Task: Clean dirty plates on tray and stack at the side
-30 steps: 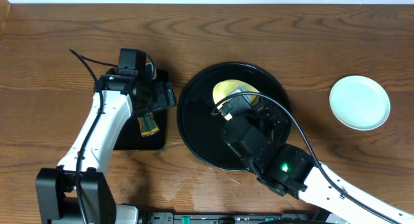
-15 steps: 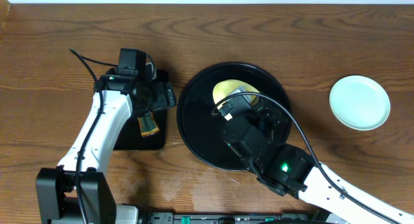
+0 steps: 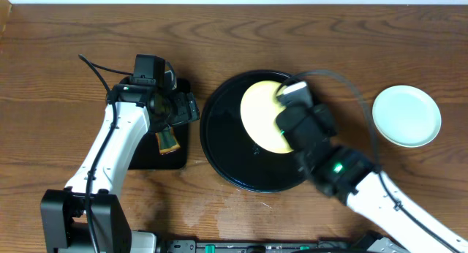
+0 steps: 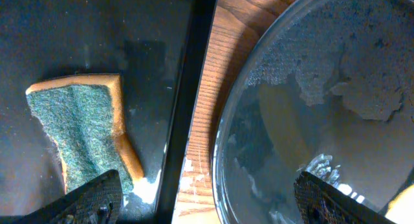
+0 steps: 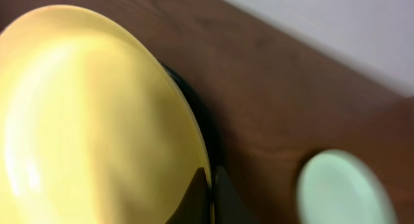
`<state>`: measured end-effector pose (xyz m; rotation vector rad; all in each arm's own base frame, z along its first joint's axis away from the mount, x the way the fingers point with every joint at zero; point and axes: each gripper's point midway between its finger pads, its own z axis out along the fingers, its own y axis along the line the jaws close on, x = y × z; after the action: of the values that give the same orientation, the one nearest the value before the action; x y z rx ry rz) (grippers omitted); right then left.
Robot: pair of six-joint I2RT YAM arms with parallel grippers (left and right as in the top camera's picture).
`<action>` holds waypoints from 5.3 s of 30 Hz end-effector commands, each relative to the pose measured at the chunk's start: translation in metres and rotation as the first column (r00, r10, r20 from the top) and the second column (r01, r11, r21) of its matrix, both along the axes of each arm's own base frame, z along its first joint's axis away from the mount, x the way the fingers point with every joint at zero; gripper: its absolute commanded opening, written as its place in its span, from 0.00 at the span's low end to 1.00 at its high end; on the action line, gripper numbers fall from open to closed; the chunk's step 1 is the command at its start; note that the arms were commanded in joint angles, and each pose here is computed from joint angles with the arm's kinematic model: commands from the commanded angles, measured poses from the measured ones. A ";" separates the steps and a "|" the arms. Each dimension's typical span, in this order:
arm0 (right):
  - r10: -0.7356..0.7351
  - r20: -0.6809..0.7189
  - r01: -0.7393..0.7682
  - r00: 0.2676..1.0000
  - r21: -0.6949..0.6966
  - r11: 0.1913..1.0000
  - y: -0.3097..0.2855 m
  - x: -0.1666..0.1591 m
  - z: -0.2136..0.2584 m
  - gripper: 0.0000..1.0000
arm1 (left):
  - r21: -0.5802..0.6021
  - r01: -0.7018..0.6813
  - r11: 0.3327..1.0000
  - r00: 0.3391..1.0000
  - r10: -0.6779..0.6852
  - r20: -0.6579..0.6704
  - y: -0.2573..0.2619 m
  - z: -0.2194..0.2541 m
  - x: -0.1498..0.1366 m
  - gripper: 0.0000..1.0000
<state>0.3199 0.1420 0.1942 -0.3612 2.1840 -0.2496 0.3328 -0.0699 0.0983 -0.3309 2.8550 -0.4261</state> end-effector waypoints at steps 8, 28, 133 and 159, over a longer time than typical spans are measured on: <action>-0.178 -0.295 0.328 0.939 0.611 0.720 -0.095 0.028 -0.017 0.01 | -0.011 0.009 1.000 1.000 -0.009 0.011 -0.003 0.005 0.003 0.86; -0.715 -0.577 0.860 0.395 0.505 0.069 -0.356 -0.031 -0.117 0.01 | -0.011 0.009 1.000 1.000 -0.009 0.011 -0.003 0.005 0.003 0.86; 0.107 0.529 -0.264 0.842 0.231 0.936 -0.091 -0.079 -0.036 0.99 | -0.011 0.009 1.000 1.000 -0.009 0.011 -0.003 0.005 0.003 0.86; 0.107 0.529 -0.264 0.842 0.231 0.936 -0.091 -0.079 -0.036 0.99 | 0.150 -0.146 0.978 0.651 -0.019 0.759 0.042 0.165 0.002 0.86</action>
<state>0.2401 0.0553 0.1593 -0.3022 1.6097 0.1147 0.3492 -0.0449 0.2583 -0.2070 2.1147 -0.3003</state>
